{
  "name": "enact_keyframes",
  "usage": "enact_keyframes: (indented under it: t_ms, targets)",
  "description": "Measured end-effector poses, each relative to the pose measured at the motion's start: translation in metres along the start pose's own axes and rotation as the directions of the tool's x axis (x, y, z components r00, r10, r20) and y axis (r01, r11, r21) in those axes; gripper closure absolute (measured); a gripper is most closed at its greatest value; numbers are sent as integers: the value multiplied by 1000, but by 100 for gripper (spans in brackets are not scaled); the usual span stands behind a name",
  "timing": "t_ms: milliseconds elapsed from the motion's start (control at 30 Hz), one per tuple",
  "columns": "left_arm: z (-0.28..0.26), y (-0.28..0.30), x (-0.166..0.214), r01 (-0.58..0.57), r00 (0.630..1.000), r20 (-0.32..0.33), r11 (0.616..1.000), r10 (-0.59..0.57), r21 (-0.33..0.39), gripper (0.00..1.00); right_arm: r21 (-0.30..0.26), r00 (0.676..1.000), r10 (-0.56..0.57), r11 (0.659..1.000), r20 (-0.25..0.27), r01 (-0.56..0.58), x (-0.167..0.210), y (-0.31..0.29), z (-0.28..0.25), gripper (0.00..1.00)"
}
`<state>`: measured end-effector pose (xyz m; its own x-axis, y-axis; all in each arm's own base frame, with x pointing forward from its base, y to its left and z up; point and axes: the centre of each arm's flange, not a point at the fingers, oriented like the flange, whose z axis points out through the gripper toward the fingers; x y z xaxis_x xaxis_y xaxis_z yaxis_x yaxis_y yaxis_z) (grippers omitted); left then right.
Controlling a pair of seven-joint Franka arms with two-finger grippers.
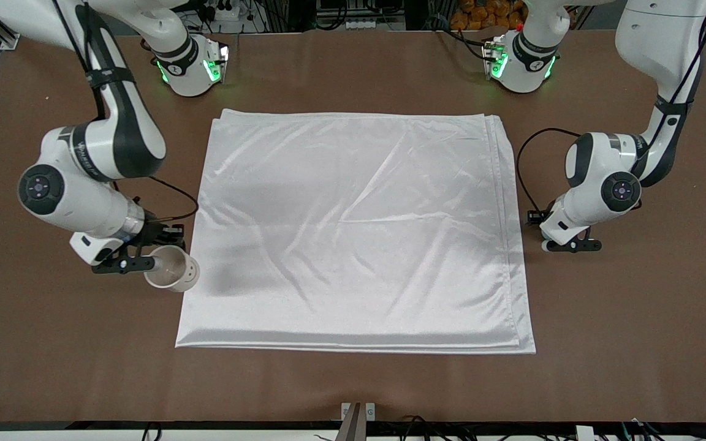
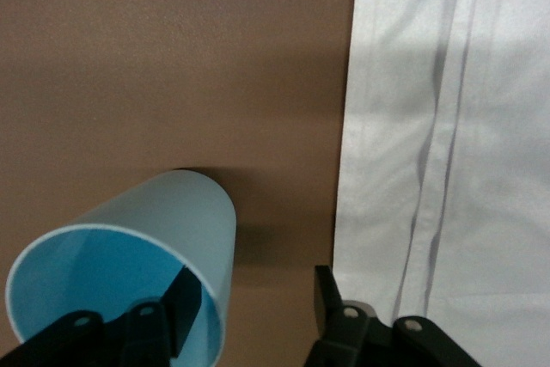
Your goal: Place blue cup into white mug on cloth
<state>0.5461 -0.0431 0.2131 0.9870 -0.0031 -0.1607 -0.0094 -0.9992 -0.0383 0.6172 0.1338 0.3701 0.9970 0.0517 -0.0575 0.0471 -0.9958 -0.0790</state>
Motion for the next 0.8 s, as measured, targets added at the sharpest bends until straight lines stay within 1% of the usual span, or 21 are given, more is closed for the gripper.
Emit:
enact_keyframes:
  t_ms: [33,67,167,200,233,400,567,700,800]
  targets:
    - [0,0,0,-2,1000,-1,1000,2,3,41,1,1000,2,1000,0,-2,-2,-13,0,81]
    - [0,-1,0,-6,1000,-2,1000,6,7,51,2,1000,5,1000,-1,-5,-3,-26,-1,81]
    - [-1,-1,1,-24,1000,-6,999,24,26,66,3,1000,18,1000,-1,-18,-11,-63,1,81]
    - [-1,-2,1,-29,1000,-8,999,29,31,71,3,1000,25,1000,0,-25,-14,-77,2,81]
    - [-1,-2,1,-32,999,-9,999,32,35,73,3,999,32,999,-1,-32,-17,-89,4,81]
    - [-4,-4,3,-37,999,-16,998,38,43,96,10,996,91,996,-17,-91,-33,-157,17,81]
    - [-10,-5,8,-35,999,-33,998,37,43,96,15,991,134,991,-19,-133,-47,-210,39,81]
    - [-17,-5,12,-34,998,-49,999,36,42,96,8,987,159,987,-5,-159,-54,-240,59,81]
    - [-25,-5,15,-32,997,-65,999,35,42,96,12,984,178,984,-6,-178,-59,-262,75,81]
